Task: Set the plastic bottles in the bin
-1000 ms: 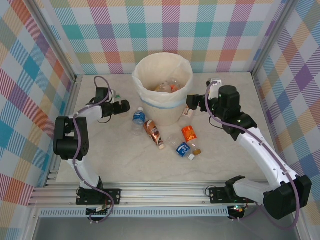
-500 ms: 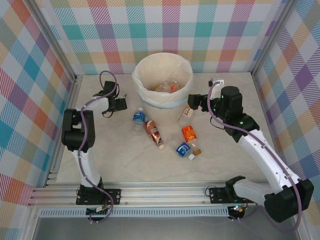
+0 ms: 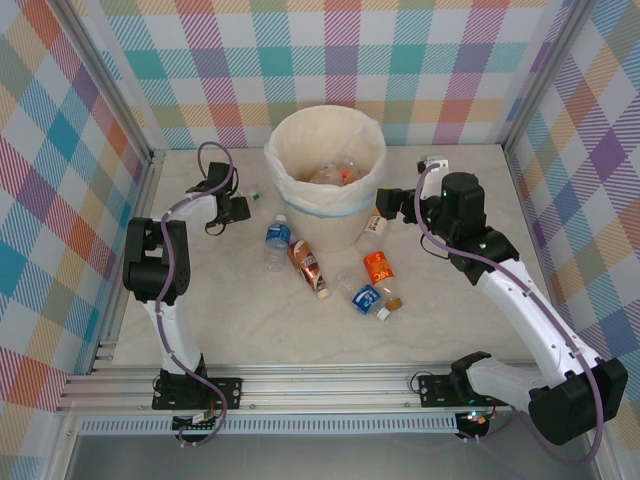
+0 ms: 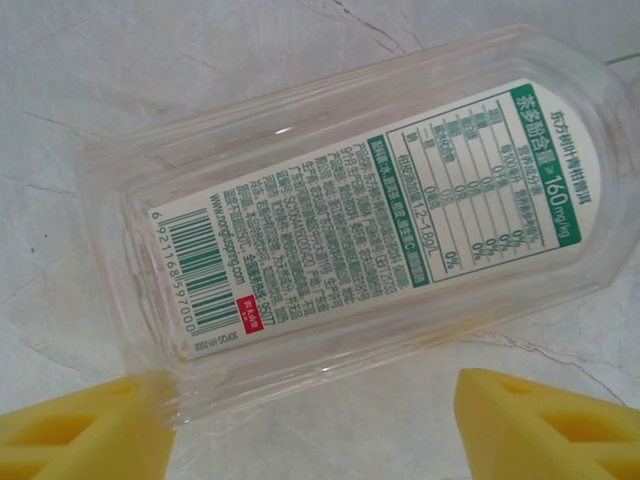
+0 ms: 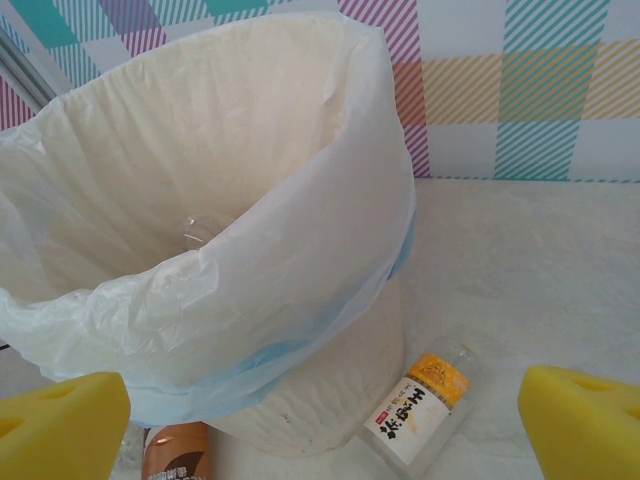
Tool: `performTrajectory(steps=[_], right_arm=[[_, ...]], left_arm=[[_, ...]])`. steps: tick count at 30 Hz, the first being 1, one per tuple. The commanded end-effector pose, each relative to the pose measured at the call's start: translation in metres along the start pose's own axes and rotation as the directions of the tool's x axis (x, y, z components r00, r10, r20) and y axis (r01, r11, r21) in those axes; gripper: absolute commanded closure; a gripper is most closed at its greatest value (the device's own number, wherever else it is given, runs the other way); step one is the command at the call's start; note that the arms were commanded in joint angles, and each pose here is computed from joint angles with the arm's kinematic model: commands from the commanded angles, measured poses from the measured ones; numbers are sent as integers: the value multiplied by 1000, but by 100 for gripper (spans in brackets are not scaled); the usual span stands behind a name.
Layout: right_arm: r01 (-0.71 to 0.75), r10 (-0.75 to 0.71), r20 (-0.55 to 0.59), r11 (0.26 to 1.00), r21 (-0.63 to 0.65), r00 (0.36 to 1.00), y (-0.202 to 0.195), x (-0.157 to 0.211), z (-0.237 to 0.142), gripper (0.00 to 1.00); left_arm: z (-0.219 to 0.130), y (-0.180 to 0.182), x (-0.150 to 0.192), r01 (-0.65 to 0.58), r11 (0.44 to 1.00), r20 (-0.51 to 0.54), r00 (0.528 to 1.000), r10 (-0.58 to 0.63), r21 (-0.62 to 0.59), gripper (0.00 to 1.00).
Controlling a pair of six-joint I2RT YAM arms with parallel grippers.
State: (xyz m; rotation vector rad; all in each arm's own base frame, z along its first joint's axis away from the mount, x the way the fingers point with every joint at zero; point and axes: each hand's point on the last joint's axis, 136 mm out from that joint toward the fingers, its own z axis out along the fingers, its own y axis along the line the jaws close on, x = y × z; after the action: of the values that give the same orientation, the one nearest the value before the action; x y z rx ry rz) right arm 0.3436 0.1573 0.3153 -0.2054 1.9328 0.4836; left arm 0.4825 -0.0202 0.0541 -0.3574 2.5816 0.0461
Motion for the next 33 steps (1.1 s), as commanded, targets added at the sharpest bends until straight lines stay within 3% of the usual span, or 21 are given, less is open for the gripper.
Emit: performTrajectory(steps=[1,4,9,18,27,30,33], right_arm=[[11,-11,-3,1000,5,1000,0,3,-2,0],[15,-15,-2,1000,10,1000,-1,2,-3,0],[26,-26,-1,999,24,1000,-3,1,-3,0],[1,-1,8,1000,9,1000,1,-6,-2,0],[1,-1,14,1000,23,1000,-1,-8,-5,0],[-2,2,9,1000,20,1000,-1,-7,-2,0],[-8,8,2,1000,9,1000,1,-7,1,0]], left_arm=[[-19,2,-9,-27,1000,22,999,27,14,14],[-37,4,-19,-70,996,55,996,68,47,0],[-53,18,-47,-94,989,97,992,83,116,0],[-12,-18,-74,-168,934,-21,983,184,315,0],[-3,-30,-51,-193,897,-111,960,255,397,0],[-11,-34,-37,-220,874,-84,956,282,432,0],[-7,-25,-30,-297,896,-51,942,331,329,0]])
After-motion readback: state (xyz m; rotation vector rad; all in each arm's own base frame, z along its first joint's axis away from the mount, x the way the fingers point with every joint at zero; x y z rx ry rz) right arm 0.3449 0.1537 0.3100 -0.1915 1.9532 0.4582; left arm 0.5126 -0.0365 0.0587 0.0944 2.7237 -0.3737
